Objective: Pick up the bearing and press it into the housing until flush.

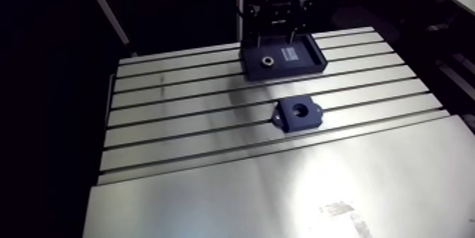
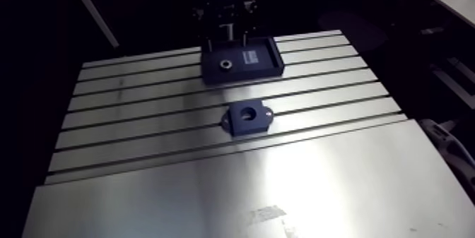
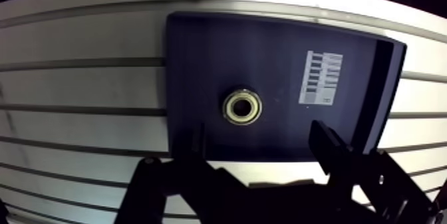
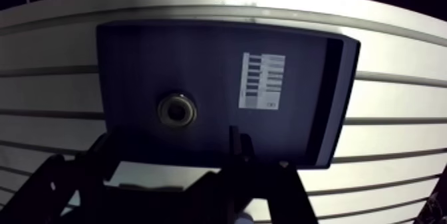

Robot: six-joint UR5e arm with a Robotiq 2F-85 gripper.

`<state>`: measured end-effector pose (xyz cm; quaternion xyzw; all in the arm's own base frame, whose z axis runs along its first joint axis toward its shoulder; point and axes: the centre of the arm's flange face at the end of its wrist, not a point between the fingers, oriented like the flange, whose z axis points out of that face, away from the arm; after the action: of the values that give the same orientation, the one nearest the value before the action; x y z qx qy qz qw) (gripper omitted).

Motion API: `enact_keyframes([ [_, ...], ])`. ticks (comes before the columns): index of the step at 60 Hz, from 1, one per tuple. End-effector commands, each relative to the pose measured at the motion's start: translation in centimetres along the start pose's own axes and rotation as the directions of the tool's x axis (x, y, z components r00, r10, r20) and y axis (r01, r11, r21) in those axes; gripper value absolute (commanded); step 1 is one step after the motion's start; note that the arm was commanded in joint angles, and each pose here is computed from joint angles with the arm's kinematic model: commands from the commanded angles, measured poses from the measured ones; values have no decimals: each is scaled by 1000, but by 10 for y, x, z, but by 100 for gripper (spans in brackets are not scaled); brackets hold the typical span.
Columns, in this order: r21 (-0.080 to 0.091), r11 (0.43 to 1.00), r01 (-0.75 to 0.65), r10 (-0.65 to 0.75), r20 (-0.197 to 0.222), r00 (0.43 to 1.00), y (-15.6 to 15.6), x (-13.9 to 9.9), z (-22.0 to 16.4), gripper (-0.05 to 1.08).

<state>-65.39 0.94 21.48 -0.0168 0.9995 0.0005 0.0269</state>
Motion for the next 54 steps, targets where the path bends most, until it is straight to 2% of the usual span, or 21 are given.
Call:
enact_keyframes([
  [1,-1,1000,-6,6,10,1000,-3,2,8,19],
  [17,1,1000,1,-1,0,1000,-8,7,16,26],
  [54,3,1000,0,0,14,1000,-13,7,31,31],
])
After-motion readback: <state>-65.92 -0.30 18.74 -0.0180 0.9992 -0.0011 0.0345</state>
